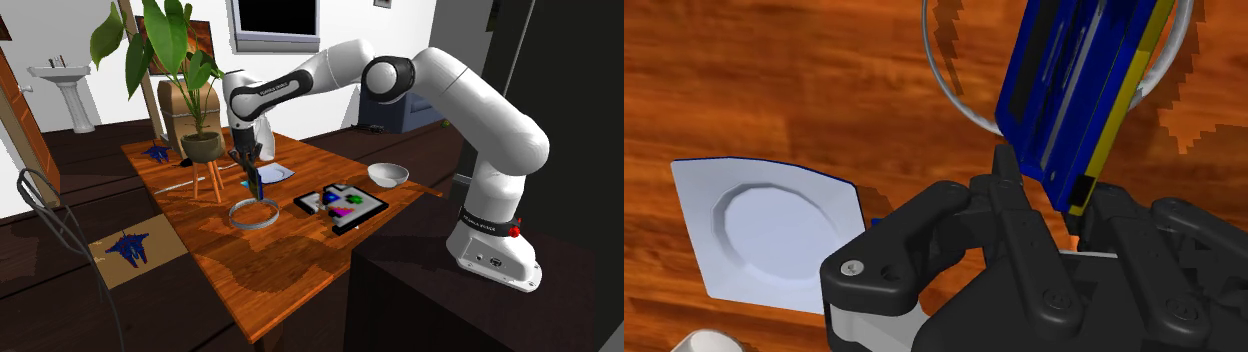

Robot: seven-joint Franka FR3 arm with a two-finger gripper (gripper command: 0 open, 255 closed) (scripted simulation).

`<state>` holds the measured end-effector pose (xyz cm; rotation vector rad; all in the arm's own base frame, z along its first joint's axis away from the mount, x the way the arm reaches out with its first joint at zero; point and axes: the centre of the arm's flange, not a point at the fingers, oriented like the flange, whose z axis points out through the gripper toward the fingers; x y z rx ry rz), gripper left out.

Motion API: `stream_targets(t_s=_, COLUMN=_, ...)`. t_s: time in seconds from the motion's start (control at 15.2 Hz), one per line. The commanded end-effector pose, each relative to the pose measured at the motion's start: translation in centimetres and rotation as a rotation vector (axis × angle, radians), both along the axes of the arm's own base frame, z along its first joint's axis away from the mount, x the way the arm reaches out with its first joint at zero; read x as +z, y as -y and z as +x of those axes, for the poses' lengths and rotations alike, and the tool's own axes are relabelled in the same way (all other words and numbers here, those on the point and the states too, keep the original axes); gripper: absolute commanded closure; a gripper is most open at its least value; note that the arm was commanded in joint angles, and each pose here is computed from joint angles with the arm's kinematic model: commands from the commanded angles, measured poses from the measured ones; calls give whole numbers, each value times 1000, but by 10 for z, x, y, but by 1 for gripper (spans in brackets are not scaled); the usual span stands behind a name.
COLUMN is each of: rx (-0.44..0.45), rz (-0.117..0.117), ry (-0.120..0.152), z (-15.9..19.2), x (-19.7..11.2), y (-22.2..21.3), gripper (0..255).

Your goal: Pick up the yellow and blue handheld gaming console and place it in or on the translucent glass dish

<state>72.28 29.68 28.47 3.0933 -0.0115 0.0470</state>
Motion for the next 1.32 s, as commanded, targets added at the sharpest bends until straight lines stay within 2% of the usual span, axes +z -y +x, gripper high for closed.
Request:
stream_targets(t_s=0.0, rx=0, rz=0, ry=1, z=0, x=-11, y=0, gripper=255)
stream_targets(t_s=0.53, rx=0, rz=0, ry=1, z=0, x=-55, y=0, gripper=255)
stream_targets(t_s=1.06, rx=0, rz=0, ry=1, z=0, x=-55, y=0, gripper=255)
stream_targets(t_s=1.12, rx=0, rz=0, ry=1, z=0, x=-55, y=0, gripper=0)
stream_targets(t_s=1.25, rx=0, rz=0, ry=1, z=0, x=-55, y=0, gripper=0)
